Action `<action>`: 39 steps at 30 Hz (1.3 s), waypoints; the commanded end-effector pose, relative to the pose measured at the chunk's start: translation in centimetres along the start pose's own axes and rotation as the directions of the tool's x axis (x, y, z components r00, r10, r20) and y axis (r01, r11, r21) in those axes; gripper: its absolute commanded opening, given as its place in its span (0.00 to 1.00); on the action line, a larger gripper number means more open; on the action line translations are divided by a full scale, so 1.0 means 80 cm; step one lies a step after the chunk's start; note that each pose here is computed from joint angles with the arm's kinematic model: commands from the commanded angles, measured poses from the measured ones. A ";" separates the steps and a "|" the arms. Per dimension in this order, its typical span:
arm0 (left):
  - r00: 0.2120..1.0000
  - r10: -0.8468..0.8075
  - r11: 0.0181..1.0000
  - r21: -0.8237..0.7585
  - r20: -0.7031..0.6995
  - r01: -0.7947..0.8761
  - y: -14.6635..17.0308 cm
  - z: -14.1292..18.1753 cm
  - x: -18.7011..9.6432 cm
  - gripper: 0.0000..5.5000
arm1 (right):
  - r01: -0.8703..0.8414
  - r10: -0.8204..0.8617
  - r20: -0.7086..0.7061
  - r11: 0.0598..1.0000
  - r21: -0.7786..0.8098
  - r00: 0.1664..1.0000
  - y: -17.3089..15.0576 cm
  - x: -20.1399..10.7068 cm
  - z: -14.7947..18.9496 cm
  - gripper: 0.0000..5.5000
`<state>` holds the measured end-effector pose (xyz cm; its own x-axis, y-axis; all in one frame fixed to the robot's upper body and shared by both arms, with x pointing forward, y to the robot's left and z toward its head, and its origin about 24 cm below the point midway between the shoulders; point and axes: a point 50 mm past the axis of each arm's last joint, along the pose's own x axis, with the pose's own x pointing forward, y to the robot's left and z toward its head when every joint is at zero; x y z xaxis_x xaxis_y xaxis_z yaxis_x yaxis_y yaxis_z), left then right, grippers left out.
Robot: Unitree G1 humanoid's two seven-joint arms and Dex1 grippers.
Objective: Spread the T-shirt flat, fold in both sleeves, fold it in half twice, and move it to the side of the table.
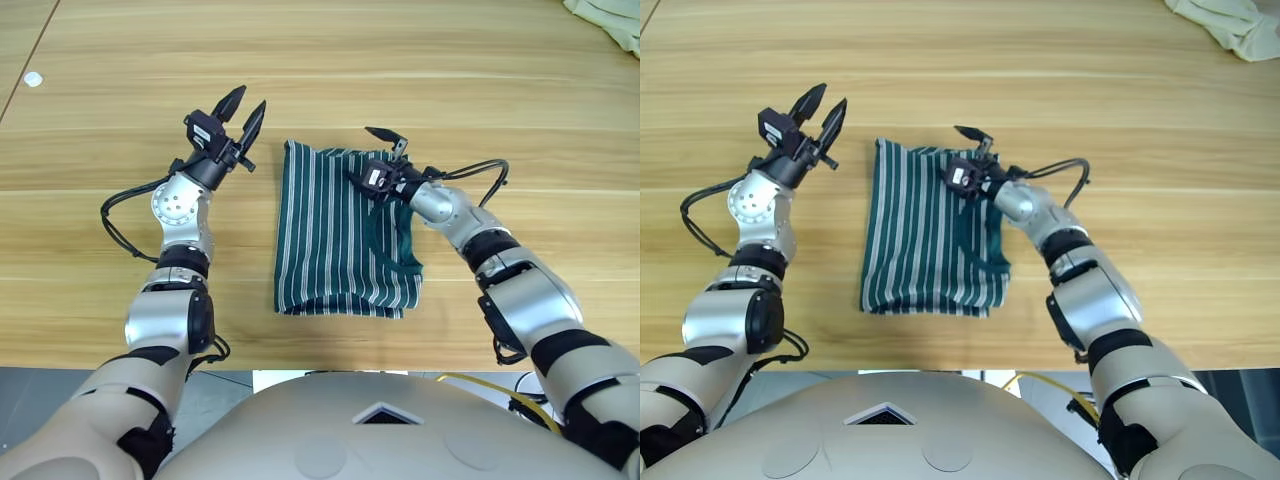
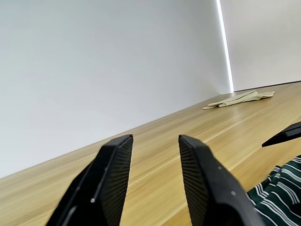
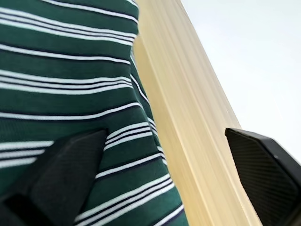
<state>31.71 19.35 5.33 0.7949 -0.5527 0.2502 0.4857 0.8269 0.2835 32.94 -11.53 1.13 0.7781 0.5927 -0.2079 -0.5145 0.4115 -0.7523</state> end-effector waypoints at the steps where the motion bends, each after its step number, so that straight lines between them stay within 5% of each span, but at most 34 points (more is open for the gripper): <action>1: 0.998 -0.067 0.997 0.027 0.008 0.067 -0.004 0.003 0.000 0.33 | 0.130 -0.132 0.041 0.991 0.040 0.990 -0.029 -0.002 0.004 0.84; 7: 0.910 -0.380 0.925 0.034 0.169 0.380 -0.010 0.044 -0.042 0.33 | 0.099 -0.137 0.390 0.988 0.118 0.911 -0.061 -0.061 0.037 0.84; 11: 0.799 -0.586 0.810 0.086 0.133 0.580 -0.021 0.069 -0.077 0.33 | -0.050 0.023 0.454 0.998 0.048 0.891 -0.055 -0.118 0.051 0.84; 18: 0.619 -0.784 0.612 0.101 -0.047 0.784 -0.040 0.080 -0.126 0.33 | -0.453 0.424 0.395 0.891 -0.022 0.815 -0.004 -0.216 0.059 0.84; 22: 0.536 -0.832 0.533 0.056 -0.145 0.844 -0.049 0.069 -0.147 0.33 | -0.539 0.517 0.353 0.841 -0.039 0.780 0.015 -0.239 0.056 0.84; 32: 0.400 -0.852 0.428 -0.010 -0.336 0.904 -0.070 0.029 -0.176 0.33 | -0.674 0.668 0.146 0.739 -0.011 0.730 0.079 -0.244 0.019 0.84; 39: 0.368 -0.854 0.405 -0.026 -0.367 0.914 -0.083 0.016 -0.183 0.33 | -0.674 0.671 0.072 0.739 0.019 0.738 0.086 -0.242 0.002 0.84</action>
<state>16.29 21.81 1.20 0.0214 -0.8837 -0.4676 0.9355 -0.1472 0.3211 14.93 -18.56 2.49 0.2237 0.8614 -0.4560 -0.8673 -0.0374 -0.4963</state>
